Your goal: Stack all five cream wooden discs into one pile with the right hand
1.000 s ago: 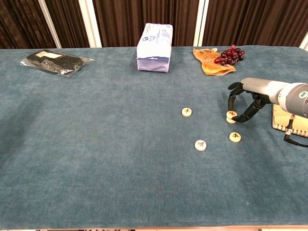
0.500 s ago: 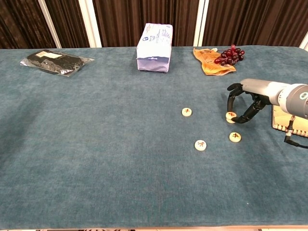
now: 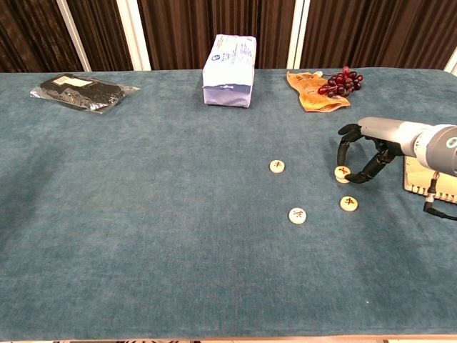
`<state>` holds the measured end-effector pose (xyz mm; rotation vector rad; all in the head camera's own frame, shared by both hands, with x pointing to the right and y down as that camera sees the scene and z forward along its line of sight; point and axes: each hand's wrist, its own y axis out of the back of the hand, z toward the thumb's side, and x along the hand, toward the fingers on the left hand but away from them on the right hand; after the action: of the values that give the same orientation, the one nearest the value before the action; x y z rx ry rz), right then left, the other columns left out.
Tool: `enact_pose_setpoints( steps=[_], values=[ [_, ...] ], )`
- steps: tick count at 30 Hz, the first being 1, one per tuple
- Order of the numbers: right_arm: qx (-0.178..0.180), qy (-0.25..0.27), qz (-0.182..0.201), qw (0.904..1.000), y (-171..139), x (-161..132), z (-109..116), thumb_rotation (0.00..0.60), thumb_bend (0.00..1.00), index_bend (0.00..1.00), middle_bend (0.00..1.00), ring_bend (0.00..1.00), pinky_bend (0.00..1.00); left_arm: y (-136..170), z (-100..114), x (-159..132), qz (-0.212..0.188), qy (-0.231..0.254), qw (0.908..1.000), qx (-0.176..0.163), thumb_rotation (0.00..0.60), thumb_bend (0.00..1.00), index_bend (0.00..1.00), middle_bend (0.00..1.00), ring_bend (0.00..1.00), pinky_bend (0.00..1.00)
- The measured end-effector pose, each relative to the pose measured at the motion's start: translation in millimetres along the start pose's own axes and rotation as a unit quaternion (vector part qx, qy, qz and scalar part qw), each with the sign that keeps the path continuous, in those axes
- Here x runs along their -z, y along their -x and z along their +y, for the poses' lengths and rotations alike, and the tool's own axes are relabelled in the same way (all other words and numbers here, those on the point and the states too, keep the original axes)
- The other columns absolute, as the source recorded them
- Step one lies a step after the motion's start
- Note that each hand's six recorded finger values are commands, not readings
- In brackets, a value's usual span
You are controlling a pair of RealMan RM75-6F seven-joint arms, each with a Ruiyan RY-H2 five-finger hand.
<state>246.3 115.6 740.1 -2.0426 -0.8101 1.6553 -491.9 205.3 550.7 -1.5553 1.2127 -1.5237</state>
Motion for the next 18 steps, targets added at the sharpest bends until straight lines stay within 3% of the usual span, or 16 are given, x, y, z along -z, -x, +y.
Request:
enact_pose_setpoints(
  steps=[18],
  values=[
    [0.003, 0.004, 0.007, 1.0, -2.1, -4.0, 1.7, 0.6, 0.41, 0.45, 0.0, 0.0, 0.0, 0.2, -0.1, 0.0, 0.001, 0.001, 1.0, 0.0, 0.6, 0.47, 0.15, 0.0, 0.0, 0.0]
  ],
)
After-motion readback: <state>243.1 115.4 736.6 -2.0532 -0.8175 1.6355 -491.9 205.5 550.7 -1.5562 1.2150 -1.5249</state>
